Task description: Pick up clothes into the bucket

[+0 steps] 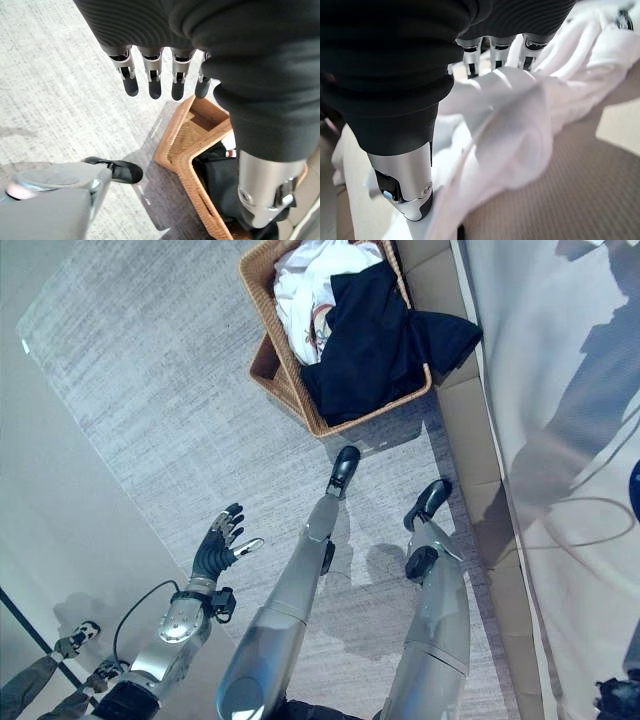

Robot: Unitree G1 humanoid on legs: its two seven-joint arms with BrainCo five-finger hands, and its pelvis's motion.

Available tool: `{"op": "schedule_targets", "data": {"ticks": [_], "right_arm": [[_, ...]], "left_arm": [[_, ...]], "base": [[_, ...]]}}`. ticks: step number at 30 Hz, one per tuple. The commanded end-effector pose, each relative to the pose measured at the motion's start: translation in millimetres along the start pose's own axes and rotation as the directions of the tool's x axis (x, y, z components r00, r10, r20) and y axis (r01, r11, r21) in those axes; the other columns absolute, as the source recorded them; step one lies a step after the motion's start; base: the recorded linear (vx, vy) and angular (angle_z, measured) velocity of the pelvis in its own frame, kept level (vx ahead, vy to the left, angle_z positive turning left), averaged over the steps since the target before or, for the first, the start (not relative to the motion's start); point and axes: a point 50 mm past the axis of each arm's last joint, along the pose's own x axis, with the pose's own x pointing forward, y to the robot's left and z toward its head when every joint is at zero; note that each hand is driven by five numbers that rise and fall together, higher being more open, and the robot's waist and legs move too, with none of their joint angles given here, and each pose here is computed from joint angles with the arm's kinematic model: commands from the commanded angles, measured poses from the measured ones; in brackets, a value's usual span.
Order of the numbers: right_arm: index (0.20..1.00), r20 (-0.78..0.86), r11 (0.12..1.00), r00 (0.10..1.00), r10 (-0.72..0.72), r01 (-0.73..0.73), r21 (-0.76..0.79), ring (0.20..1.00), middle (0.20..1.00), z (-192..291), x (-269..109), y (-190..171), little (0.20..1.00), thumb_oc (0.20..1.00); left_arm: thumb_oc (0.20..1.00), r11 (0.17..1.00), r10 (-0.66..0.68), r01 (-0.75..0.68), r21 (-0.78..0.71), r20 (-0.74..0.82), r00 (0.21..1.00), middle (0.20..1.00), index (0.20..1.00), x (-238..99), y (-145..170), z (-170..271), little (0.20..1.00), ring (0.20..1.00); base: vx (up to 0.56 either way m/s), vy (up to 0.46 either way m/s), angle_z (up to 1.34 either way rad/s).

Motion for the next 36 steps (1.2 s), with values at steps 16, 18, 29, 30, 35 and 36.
{"op": "schedule_targets", "data": {"ticks": [16, 18, 29, 30, 35, 36], "right_arm": [[0.2, 0.102, 0.995, 0.991, -0.085, 0.089, -0.033, 0.2, 0.2, 21.4, 1.8, -4.8, 0.2, 0.2], [0.2, 0.12, 0.995, 0.987, -0.105, 0.104, 0.01, 0.2, 0.2, 26.9, 1.3, -3.0, 0.2, 0.2], [0.2, 0.181, 0.981, 0.969, -0.168, 0.146, 0.128, 0.2, 0.2, 34.9, -5.3, 3.0, 0.2, 0.2], [0.2, 0.193, 0.975, 0.962, -0.191, 0.163, 0.154, 0.2, 0.2, 36.3, -5.5, -2.6, 0.2, 0.2], [0.2, 0.244, 0.955, 0.94, -0.238, 0.18, 0.236, 0.2, 0.2, 43.8, -9.1, -14.7, 0.2, 0.2], [0.2, 0.263, 0.947, 0.931, -0.254, 0.183, 0.266, 0.2, 0.2, 47.8, -10.3, -18.7, 0.2, 0.2]], "left_arm": [[1.0, 0.995, 0.09, -0.089, -0.044, 0.036, 0.995, 1.0, 1.0, -15.0, 14.4, 5.5, 1.0, 1.0], [1.0, 0.996, 0.085, -0.084, -0.028, 0.036, 0.996, 1.0, 1.0, -15.4, 14.8, 4.9, 1.0, 1.0], [1.0, 0.994, 0.087, -0.089, 0.06, 0.036, 0.996, 1.0, 1.0, -9.0, 24.0, 2.3, 1.0, 1.0], [1.0, 0.994, 0.073, -0.077, 0.074, 0.059, 0.996, 1.0, 1.0, -4.9, 23.3, 7.4, 1.0, 1.0], [1.0, 0.986, -0.015, -0.008, 0.165, 0.136, 0.991, 1.0, 1.0, 7.1, 23.9, 28.1, 1.0, 1.0], [1.0, 0.981, -0.047, 0.013, 0.196, 0.171, 0.984, 1.0, 1.0, 13.5, 23.3, 38.5, 1.0, 1.0]], "base": [[0.0, 0.0, 0.0], [0.0, 0.0, 0.0], [-0.04, -0.012, -0.05], [-0.01, -0.024, -0.16], [-0.02, -0.015, -0.11], [-0.05, 0.056, -0.03]]}}
